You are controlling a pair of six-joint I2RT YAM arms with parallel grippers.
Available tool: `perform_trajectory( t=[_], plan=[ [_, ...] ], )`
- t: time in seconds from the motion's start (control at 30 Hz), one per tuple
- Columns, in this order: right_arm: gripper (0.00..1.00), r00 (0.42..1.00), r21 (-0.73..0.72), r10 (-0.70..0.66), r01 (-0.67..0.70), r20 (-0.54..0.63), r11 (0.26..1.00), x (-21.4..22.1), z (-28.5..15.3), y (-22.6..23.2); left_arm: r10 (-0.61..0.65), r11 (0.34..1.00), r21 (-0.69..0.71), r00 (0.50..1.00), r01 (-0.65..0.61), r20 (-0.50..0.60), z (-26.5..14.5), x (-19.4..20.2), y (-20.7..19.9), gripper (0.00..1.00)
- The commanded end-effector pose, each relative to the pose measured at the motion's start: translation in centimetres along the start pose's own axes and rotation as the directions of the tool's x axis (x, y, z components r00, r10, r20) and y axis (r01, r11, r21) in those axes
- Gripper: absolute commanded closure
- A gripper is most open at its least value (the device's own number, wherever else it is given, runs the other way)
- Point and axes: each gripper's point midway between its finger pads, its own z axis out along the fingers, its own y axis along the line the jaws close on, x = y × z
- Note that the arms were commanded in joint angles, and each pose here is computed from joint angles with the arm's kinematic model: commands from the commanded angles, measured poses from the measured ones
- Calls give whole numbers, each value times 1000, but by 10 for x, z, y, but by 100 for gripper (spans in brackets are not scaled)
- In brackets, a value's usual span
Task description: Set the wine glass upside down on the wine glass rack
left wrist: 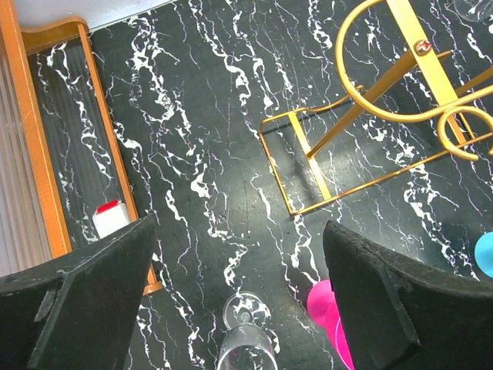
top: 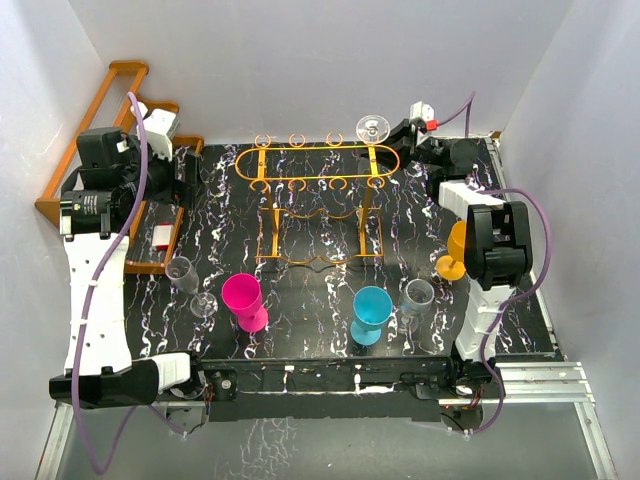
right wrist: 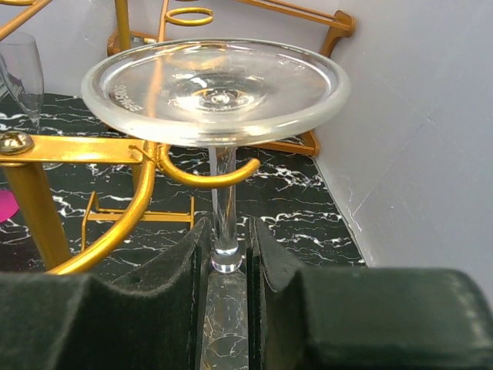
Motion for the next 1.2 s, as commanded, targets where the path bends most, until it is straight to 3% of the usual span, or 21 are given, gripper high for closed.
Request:
perform_trajectory(
  t=[0.0,0.13,0.33,0.5,0.63,0.8,0.9,1.17],
  plan=[
    [92,991,-7,-132,132,38,991,-34,4,8,-6,999,-37,1000,6,-10,-5,5,5,12],
    [92,992,-2,-123,123,37,992,-32,3,10,14,992,-122,993,-28,-115,-14,17,21,12],
    [92,994,9,-106,106,35,994,-27,1,11,123,990,-23,939,-138,-321,-49,42,10,15],
    [92,995,18,-97,97,34,995,-22,1,12,173,983,32,870,-179,-462,-57,87,8,23],
    [91,996,24,-88,87,34,996,-20,0,13,151,987,39,824,-155,-546,-54,115,9,38],
    [91,997,30,-74,73,30,997,-15,-2,13,142,987,35,744,-158,-652,-51,147,17,48],
    [91,997,27,-69,68,28,997,-12,-2,15,137,989,51,709,-141,-692,-47,161,18,52],
    [92,997,31,-65,64,30,997,-12,-2,13,90,996,49,722,-78,-686,-27,165,15,58]
  ],
)
